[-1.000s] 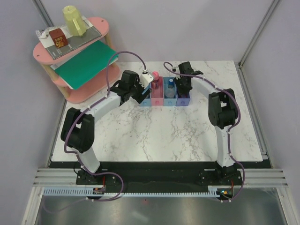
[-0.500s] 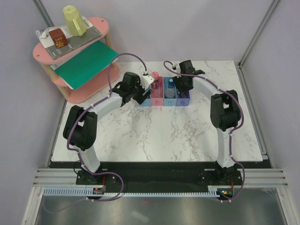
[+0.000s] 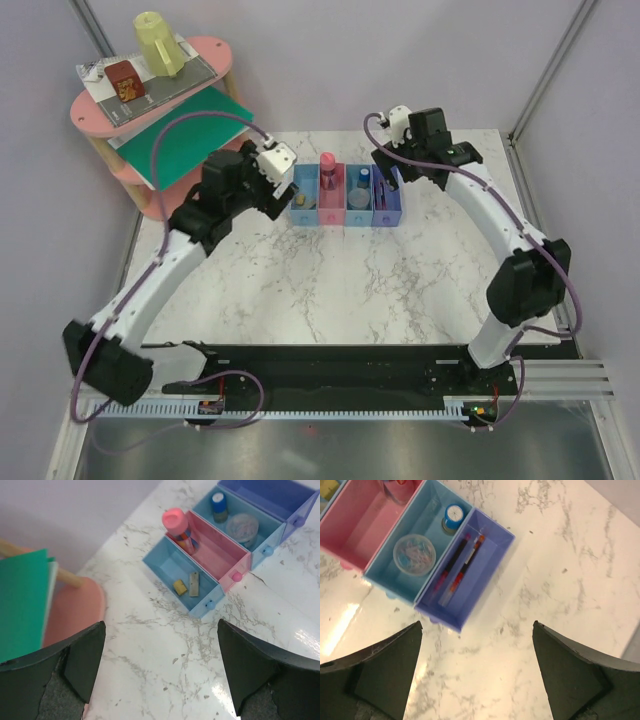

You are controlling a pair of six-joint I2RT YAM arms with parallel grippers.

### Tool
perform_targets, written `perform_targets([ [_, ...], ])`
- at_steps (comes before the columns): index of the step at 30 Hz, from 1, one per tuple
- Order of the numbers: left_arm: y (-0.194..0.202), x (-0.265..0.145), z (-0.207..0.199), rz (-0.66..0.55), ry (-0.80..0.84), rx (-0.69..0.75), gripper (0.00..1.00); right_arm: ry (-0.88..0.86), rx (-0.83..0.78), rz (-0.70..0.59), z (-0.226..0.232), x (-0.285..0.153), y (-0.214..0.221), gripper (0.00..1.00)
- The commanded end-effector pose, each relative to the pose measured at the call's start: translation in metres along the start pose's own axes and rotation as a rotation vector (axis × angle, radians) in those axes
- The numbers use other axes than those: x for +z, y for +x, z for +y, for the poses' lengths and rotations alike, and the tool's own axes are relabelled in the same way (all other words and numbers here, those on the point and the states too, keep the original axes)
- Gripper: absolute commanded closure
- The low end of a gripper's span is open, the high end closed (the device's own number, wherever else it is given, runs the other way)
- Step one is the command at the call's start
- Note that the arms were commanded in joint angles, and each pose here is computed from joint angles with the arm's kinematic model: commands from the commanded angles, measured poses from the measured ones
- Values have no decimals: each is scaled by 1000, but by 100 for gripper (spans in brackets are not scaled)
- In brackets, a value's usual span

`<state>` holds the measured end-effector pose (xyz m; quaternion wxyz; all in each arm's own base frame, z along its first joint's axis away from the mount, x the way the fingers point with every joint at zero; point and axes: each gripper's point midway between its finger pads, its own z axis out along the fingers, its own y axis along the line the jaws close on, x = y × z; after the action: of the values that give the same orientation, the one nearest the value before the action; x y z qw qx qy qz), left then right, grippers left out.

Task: Sort the stationery into containers
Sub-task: Reset both arms

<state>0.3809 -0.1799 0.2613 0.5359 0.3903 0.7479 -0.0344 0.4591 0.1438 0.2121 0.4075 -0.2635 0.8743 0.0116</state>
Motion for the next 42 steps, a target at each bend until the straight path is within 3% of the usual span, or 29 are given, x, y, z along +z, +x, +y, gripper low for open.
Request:
perform_targets([
  [1,-10,-86,4,-71,-60,3,0,46,-82,-27,-12,-75,0,2],
  [7,-17,-163,-5,-123,-69,-16,0,86,-168,-72,-17,-167,9,2],
  [14,-18,-205,-22,-201,-43,-96,0,69,-175,-167,-2,-247,30,2],
  [22,-24,-213,-22,-221,-42,-94,0,21,-143,-192,10,-266,38,2],
  [42,-24,-216,-22,-233,-50,-103,0,1,-129,-214,14,-263,32,2],
])
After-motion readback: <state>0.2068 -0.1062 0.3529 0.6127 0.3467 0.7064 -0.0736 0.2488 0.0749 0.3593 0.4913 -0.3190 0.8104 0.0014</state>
